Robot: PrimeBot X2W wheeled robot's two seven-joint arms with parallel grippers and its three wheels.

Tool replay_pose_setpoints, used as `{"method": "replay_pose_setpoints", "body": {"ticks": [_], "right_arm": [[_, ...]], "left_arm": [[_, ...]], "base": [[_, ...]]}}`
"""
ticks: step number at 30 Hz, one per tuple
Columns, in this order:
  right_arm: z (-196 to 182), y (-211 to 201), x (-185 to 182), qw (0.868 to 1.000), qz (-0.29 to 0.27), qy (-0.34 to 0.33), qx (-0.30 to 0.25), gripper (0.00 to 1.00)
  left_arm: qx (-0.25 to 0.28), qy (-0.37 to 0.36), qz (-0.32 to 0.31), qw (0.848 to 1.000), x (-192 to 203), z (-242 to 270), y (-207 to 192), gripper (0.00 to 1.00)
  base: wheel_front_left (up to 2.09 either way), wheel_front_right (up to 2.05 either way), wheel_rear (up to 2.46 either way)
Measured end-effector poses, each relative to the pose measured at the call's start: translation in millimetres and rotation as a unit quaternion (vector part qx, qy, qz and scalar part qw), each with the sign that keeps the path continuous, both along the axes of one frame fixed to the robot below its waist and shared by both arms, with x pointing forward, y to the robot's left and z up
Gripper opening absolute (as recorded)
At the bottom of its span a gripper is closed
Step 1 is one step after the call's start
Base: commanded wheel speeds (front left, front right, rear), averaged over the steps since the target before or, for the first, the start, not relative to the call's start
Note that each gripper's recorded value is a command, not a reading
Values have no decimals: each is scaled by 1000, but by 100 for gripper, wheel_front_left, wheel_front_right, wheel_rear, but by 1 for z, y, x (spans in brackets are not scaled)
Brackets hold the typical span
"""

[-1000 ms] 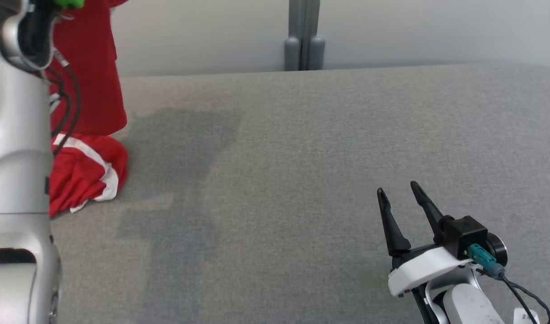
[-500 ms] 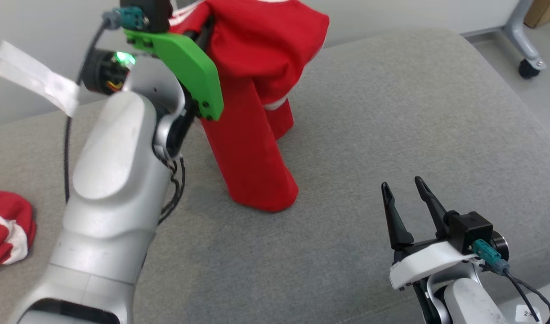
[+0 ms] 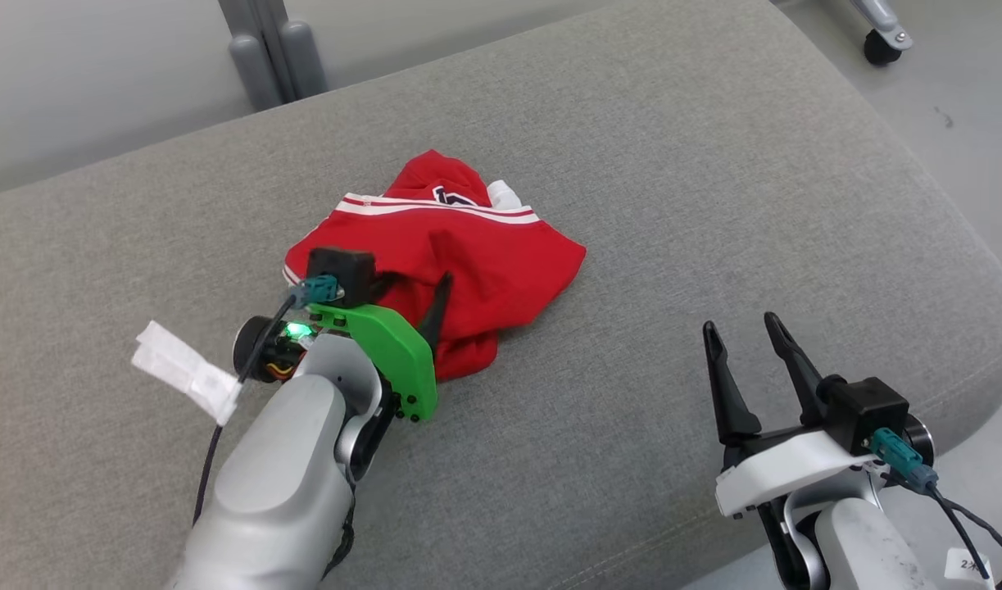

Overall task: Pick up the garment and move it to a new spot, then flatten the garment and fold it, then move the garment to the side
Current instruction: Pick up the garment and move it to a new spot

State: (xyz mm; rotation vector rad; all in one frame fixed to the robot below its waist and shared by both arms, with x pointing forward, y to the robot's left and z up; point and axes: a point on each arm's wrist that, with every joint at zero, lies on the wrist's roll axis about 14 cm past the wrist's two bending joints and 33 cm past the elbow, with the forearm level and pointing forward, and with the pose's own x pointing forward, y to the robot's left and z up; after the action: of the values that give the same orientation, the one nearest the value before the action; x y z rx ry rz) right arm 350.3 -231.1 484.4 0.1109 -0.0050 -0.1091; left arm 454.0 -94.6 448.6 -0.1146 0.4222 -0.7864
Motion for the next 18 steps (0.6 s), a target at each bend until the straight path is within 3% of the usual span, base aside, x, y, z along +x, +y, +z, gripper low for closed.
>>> {"method": "replay_pose_setpoints", "body": {"ticks": [7,11,18], "right_arm": [[-3,11,9,1000,19,3,-6,100],[-4,24,12,999,40,2,-6,100],[5,50,20,997,81,-14,-11,100]], "left_arm": [[-90,-59,76,991,1,25,41,100],[-96,-88,151,980,-4,28,99,100],[-87,-143,290,942,-34,45,202,100]], "base": [[0,0,0],[0,0,0],[0,0,0]]}}
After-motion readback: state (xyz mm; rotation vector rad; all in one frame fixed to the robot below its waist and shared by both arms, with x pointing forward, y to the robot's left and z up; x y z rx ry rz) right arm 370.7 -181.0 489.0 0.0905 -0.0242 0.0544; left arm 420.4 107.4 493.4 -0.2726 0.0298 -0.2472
